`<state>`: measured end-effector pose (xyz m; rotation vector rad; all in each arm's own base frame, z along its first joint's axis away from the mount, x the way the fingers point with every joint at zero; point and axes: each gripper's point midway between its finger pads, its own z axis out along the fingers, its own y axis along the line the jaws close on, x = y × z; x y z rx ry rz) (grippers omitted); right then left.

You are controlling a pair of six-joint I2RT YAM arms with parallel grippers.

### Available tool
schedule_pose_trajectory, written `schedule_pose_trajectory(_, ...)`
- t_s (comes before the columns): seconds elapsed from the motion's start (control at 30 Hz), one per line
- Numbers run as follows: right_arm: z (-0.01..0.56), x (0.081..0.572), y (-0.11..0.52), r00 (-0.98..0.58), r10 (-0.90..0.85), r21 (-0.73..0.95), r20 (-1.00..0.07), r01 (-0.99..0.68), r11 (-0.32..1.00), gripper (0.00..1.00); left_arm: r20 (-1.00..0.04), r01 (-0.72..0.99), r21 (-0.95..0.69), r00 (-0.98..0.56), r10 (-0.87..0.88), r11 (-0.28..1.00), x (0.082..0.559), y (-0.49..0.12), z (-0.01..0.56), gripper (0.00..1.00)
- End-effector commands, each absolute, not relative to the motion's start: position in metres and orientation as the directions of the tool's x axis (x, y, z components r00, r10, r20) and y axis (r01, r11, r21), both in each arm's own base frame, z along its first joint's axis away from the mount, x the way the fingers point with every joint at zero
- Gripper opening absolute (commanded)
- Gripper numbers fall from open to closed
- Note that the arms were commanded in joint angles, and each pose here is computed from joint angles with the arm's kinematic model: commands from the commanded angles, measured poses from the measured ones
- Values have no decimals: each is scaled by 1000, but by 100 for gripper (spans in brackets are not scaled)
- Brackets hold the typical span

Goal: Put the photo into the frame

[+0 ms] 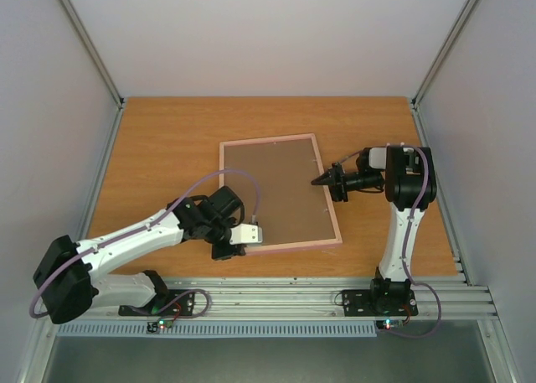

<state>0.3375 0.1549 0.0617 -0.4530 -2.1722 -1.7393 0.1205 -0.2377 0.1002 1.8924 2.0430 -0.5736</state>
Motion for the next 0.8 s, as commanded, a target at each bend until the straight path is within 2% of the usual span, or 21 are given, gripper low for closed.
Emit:
schedule_pose_trajectory(0.0, 69, 333, 162, -882, 31, 862, 470, 466, 199, 39, -595, 998, -37, 12, 804, -42, 129, -263, 124, 0)
schedule_pose_trajectory(0.07, 75, 331, 160, -901, 37, 874, 432, 429, 227, 32, -596, 999, -26, 11, 803, -32, 133, -261, 124, 3)
schedule_pose_trajectory(0.27, 108, 325, 156, -955, 43, 906, 294, 293, 307, 16, -592, 1000, 6, 28, 805, -31, 140, -256, 130, 28)
schedule_pose_trajectory(0.43, 151, 334, 150, -990, 30, 917, 136, 137, 375, 7, -576, 998, 65, 51, 816, -16, 157, -248, 145, 61)
schedule_pose_trajectory(0.6, 192, 342, 147, -999, 18, 910, 31, 36, 414, 1, -605, 985, 119, -28, 795, 126, 193, -233, 185, 76)
schedule_pose_trajectory(0.77, 233, 349, 140, -987, -38, 858, -157, -155, 489, 1, -633, 925, 190, -142, 761, 330, 226, -208, 216, 85)
